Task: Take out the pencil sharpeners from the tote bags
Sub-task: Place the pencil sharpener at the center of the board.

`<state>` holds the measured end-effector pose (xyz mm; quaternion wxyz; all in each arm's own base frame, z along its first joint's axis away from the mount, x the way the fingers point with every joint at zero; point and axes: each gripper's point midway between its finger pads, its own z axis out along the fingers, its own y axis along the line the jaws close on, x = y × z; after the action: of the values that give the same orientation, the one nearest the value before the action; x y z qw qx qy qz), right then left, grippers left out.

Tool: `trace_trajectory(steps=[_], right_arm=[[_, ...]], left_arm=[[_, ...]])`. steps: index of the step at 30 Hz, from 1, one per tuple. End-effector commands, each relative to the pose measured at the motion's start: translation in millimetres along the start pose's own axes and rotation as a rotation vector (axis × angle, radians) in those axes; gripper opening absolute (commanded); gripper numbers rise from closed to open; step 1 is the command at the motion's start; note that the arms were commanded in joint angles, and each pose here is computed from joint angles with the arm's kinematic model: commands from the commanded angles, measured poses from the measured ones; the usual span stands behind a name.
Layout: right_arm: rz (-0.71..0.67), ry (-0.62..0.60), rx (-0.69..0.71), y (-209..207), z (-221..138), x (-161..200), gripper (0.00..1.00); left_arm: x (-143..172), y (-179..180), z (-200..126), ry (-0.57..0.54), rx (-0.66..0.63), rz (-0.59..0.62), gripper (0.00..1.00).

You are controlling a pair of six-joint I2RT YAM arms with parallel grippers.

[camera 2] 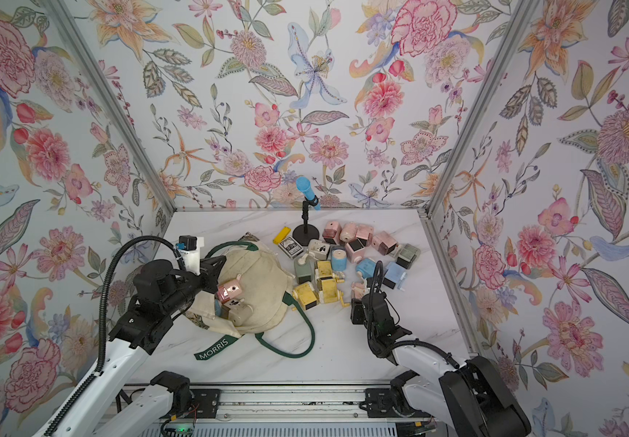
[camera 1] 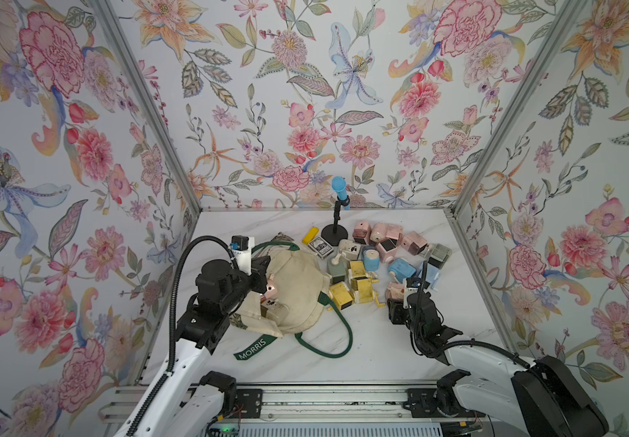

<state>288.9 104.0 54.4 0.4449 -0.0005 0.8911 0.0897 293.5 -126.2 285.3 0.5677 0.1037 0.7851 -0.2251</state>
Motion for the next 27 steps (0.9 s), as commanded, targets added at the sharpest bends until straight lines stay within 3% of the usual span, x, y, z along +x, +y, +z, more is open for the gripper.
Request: trace_trajectory(steps=[1,9,13,19,27], right_arm=[[0.019,-0.05,-0.028,10.4,4.0,-22.8,0.57],[-0.008,-0.02,-0.014,13.3,8.6,-21.4,0.87],[-0.069,-0.086,-0.03,30.6,-5.0,-38.0,0.89],[-0.343,-0.256,-0.317,141.9,-58.5,-74.7,0.9],[-0.52,-0.21,-0.423,215.4,-29.7,-83.3,0.92]], left_arm=[[-12.6,-2.7,-2.2,-0.039,0.001,0.024,0.0],[-12.8,-2.5,-2.2,-0.04,-0.001,0.026,0.0],[-11.8,-2.4,-0.7,-0.033,0.0,0.026,0.0],[-10.5,-2.3,0.9,-0.019,0.001,0.032,0.0],[-8.7,-1.0,2.3,-0.014,-0.002,0.034,0.0]])
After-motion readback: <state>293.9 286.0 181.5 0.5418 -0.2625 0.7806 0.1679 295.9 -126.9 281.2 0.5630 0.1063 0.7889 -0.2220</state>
